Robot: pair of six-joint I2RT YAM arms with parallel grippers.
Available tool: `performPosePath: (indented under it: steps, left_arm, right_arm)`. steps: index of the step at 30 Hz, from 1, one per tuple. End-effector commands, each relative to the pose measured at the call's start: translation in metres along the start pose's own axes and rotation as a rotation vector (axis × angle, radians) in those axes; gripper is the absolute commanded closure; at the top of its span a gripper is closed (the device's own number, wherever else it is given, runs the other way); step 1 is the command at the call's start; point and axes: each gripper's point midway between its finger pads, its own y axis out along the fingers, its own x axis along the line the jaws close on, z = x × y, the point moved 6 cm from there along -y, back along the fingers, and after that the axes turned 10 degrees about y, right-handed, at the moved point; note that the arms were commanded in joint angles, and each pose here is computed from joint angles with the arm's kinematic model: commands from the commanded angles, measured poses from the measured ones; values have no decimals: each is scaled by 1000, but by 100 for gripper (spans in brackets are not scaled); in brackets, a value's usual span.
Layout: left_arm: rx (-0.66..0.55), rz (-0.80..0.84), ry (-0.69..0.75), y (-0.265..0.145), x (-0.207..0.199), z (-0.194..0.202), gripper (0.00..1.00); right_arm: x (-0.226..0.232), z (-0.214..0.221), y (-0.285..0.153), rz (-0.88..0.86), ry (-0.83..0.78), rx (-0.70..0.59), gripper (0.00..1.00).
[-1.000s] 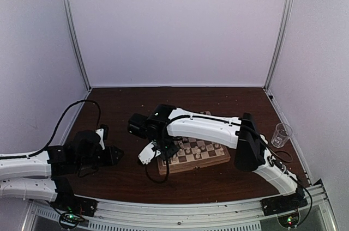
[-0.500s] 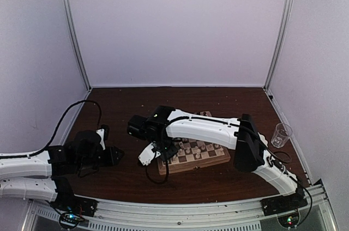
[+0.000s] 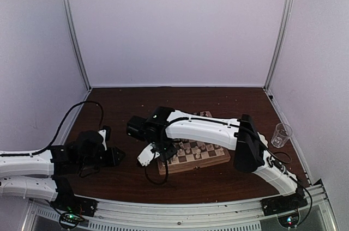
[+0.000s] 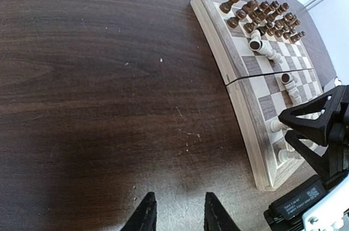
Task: Set up the chess pieces on the board
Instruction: Place the pawn on a2, then pick up the chess pile from the chessboard.
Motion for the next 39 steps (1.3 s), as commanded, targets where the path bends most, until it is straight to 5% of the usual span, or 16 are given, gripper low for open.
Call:
performPosePath:
  steps: [1,8,20,26,36,39]
  left_arm:
    - [-37,27,8,2,-6,-10,69]
    - [-35,35,30,3,-13,-17,69]
    - [-16,78,288,4,-55,-71,66]
    - [95,136,337,41,-78,-90,71]
    - [218,453,529,92,-117,-74,80]
    - [245,464,549,106,-118,-70,82]
  right_arm:
    - [-16,1,-31,100,31,-44,67]
    - [-25,7,-46,146,51,-51,66]
    - [-43,64,-114,130,239,-207,65]
    - [-43,108,-119,-12,436,-323,66]
    - [-19,189,-114,-167,856,-614,65]
    - [-4,202,-102,-159,890,-613,64]
